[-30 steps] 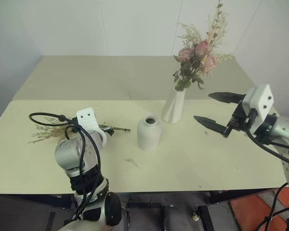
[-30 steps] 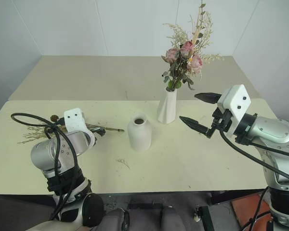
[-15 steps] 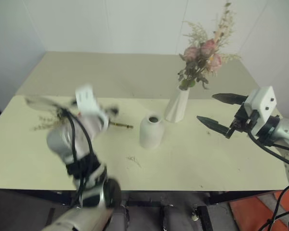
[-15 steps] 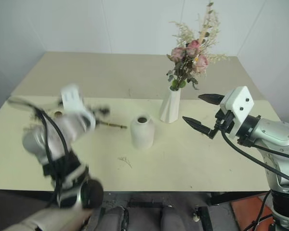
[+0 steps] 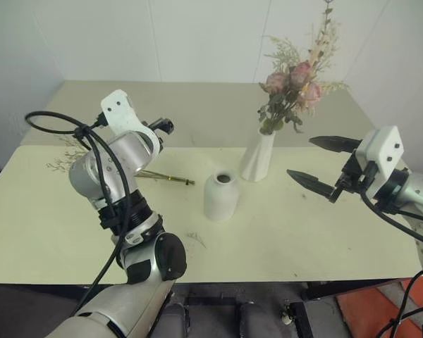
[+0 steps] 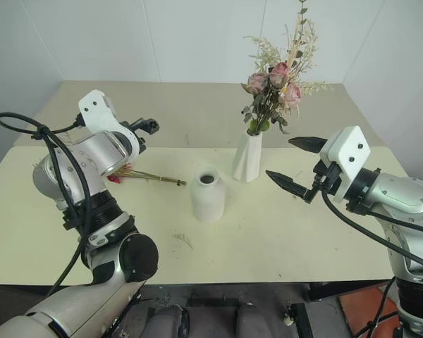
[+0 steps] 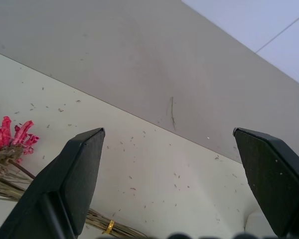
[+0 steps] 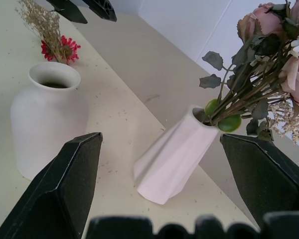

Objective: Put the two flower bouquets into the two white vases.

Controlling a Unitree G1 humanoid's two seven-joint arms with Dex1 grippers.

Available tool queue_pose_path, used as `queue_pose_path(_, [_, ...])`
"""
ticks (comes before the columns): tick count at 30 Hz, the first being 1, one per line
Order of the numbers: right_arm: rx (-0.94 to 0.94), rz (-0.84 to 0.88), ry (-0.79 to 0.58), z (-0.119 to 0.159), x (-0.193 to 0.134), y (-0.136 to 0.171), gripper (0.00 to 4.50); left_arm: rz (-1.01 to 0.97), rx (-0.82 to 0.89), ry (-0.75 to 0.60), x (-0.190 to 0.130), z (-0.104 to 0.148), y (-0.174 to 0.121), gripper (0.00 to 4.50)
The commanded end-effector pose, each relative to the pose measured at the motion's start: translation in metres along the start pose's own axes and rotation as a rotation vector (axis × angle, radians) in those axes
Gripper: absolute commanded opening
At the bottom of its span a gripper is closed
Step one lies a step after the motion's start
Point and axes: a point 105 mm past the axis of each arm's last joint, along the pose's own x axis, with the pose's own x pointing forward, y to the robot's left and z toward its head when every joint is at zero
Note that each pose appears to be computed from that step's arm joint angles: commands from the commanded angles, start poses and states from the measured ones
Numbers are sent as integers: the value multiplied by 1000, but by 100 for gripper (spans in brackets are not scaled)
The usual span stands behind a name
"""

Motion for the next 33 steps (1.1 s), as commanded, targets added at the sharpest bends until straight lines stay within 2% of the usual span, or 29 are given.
queue_pose_path(1, [-53,-36,-21,13,-6,-6,446,-25,-14,3,-3,-6,-6,450])
queue_pose_path(10, [-37,-52,-16,7,-5,-1,446,68,-114,213,3,-39,3,450])
queue_pose_path(16, [-32,-56,-13,6,-4,-2,446,90,-126,246,13,-47,16,450])
queue_pose_path(22, [-33,-50,-3,4,-2,-2,446,181,-94,363,21,-67,30,450])
queue_pose_path(28, [-26,-52,5,2,-2,0,446,253,-96,371,26,-73,44,450])
queue_pose_path(33, [-29,-47,6,2,0,1,446,295,-108,313,38,-63,57,450])
